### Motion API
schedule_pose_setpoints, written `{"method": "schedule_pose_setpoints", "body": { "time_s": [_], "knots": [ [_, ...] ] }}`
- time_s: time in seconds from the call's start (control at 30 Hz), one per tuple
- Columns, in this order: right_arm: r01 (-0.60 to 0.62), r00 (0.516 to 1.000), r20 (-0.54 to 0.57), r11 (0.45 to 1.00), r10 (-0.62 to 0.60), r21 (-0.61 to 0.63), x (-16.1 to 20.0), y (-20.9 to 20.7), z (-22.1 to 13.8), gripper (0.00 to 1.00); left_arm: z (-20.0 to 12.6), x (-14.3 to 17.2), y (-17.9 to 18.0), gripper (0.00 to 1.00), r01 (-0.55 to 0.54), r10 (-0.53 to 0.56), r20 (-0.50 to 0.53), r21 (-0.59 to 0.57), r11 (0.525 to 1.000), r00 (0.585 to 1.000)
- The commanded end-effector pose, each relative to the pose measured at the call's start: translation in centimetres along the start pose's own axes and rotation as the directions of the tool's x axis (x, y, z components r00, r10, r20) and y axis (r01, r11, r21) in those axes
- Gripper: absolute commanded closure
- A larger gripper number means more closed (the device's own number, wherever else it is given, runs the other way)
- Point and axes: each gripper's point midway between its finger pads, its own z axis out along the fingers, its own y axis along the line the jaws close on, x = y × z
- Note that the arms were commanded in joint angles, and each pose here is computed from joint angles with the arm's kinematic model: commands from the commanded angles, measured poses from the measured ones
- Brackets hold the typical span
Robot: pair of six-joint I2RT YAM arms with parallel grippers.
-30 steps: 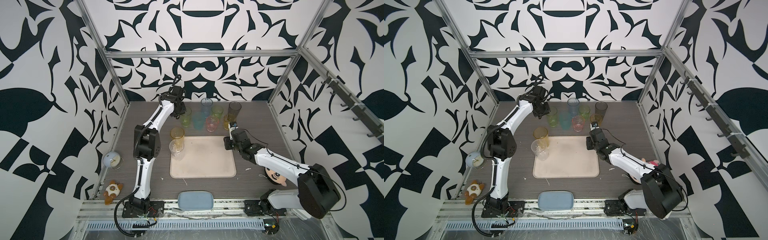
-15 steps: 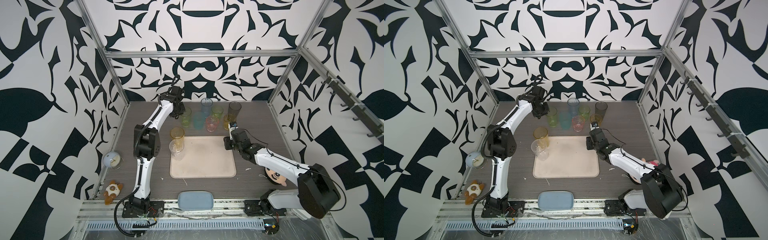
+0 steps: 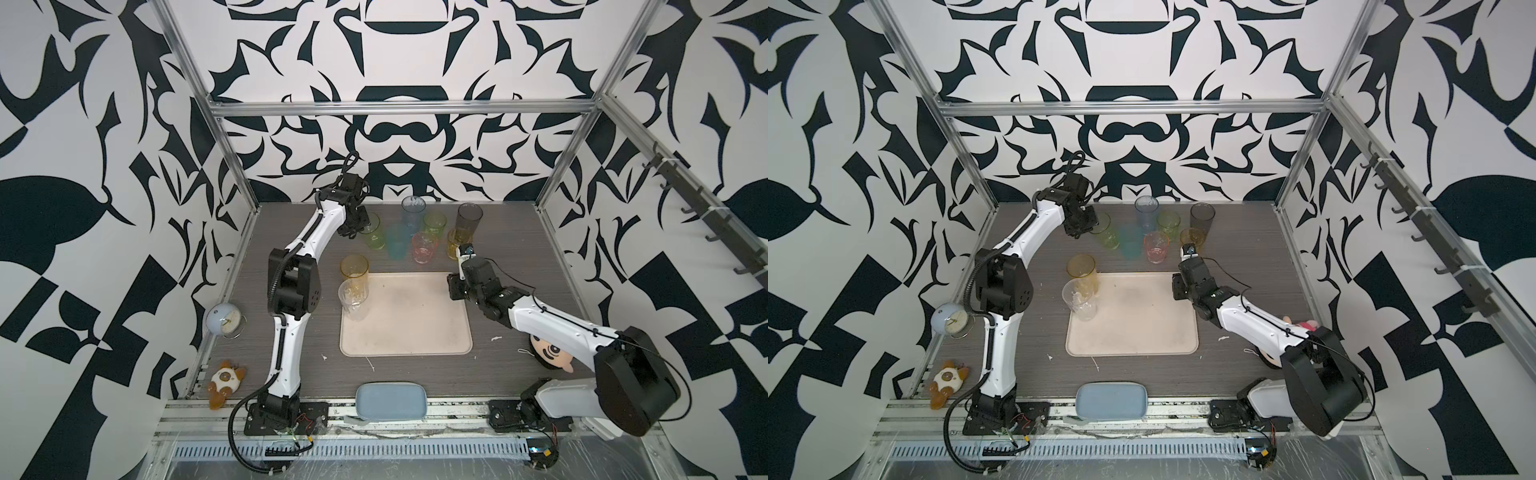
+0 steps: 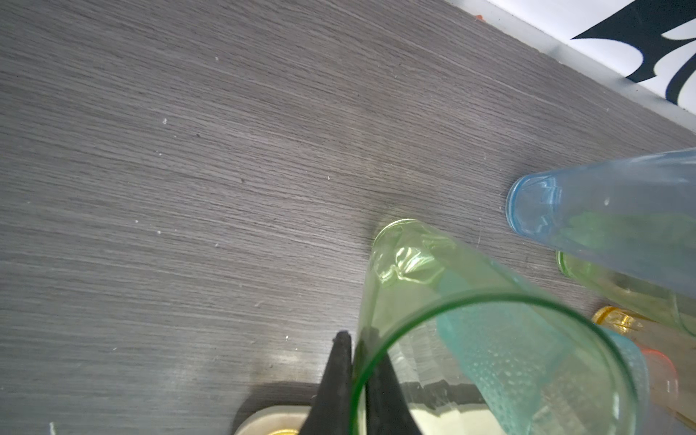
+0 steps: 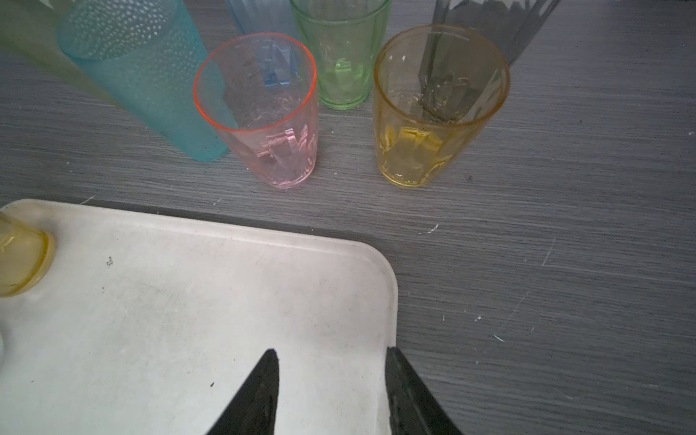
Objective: Place the glasses into the tray
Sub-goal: Pick up the glass from the top-center of the table.
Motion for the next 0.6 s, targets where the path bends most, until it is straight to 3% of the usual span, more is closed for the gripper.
{"method": "schedule_pose_setpoints", "body": {
  "time_s": [0.0, 0.57],
  "knots": [
    [-0.002, 1.0, 0.031, 1.0, 0.002, -0.012, -1.0, 0.4, -0.1, 0.51, -2.5, -0.3, 0.7, 0.97, 0.013, -0.014, 0.017, 0.004, 1.0, 1.0],
    [-0.001, 1.0, 0.027, 1.0, 0.001, -0.004, -0.8, 0.2, 0.0, 0.51, -12.8, -0.9, 5.0, 0.99, 0.061, -0.063, 0.141, 0.019, 0.998, 0.988]
  ]
}}
